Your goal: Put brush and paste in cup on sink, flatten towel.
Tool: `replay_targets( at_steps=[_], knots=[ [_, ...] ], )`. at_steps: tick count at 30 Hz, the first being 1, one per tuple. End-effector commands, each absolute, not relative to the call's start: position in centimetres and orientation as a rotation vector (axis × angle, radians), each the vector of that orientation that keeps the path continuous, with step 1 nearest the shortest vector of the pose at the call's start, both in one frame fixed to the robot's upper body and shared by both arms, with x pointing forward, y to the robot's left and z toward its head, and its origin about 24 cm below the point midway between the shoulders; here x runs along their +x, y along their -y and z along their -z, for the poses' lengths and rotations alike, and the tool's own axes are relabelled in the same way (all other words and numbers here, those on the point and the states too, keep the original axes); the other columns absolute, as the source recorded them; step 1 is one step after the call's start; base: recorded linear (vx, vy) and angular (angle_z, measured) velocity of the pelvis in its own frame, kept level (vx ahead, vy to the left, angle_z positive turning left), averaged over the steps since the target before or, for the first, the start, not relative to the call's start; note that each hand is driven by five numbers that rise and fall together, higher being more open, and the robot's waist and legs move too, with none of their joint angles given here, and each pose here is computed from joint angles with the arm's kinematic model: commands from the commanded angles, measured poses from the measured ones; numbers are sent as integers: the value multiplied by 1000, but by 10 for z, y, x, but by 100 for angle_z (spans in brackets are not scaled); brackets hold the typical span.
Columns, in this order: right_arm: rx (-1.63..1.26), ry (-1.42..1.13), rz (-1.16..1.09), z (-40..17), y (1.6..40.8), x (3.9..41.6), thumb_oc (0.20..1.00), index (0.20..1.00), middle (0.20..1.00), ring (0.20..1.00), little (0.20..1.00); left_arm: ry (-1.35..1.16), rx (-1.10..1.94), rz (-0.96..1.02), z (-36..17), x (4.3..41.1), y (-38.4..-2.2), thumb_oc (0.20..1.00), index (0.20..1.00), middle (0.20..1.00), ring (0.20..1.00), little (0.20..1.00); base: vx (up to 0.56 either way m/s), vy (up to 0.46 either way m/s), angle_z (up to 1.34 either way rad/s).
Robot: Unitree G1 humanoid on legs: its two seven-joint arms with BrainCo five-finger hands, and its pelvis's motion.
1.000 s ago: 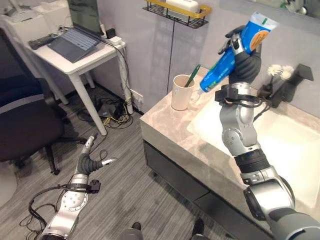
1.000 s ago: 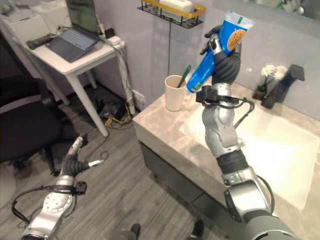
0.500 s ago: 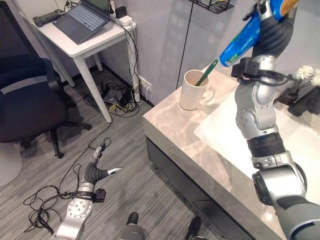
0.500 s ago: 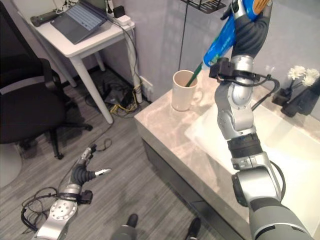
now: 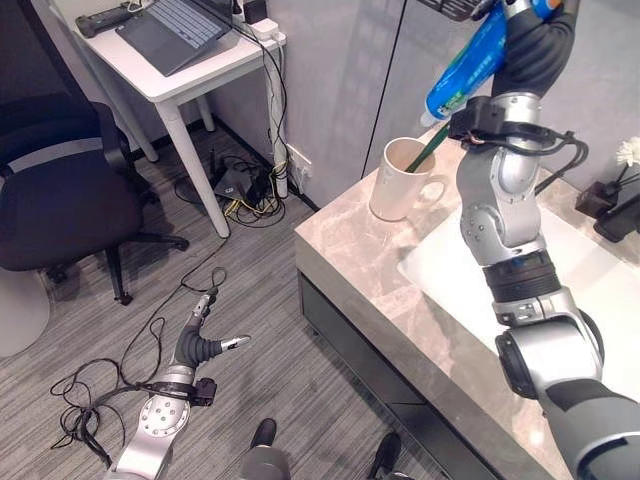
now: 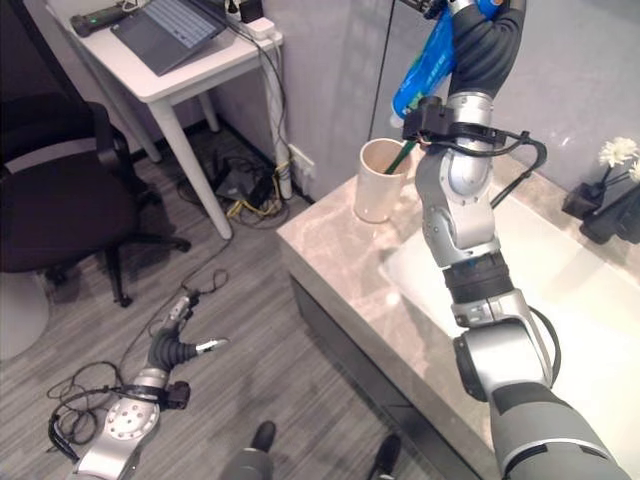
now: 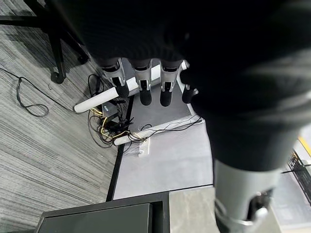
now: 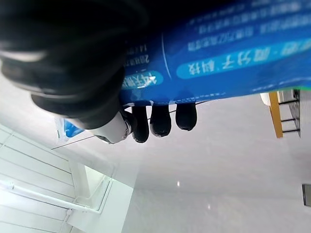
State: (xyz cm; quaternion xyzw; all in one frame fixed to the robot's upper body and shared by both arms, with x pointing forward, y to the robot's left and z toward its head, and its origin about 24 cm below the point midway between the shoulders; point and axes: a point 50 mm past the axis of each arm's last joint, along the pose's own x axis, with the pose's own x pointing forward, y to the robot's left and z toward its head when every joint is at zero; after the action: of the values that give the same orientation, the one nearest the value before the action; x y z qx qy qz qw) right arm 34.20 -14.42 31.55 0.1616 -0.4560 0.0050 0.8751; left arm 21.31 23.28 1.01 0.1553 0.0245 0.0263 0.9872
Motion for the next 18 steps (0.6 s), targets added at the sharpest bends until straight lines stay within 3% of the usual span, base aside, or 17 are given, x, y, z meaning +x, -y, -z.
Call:
replay_targets(
  at_steps=[1,18],
  knots=[
    [350,1043,-53,-335,142,335,200,200,200,200,200,15,328,-5,-21,220,-228,1000,1000,1000,1000,1000,0,0,0],
    [271,899,-76,-304,129,352,200,200,200,200,200,-9,346,4,-16,216,-229,1000,1000,1000,1000,1000,0,0,0]
  ],
)
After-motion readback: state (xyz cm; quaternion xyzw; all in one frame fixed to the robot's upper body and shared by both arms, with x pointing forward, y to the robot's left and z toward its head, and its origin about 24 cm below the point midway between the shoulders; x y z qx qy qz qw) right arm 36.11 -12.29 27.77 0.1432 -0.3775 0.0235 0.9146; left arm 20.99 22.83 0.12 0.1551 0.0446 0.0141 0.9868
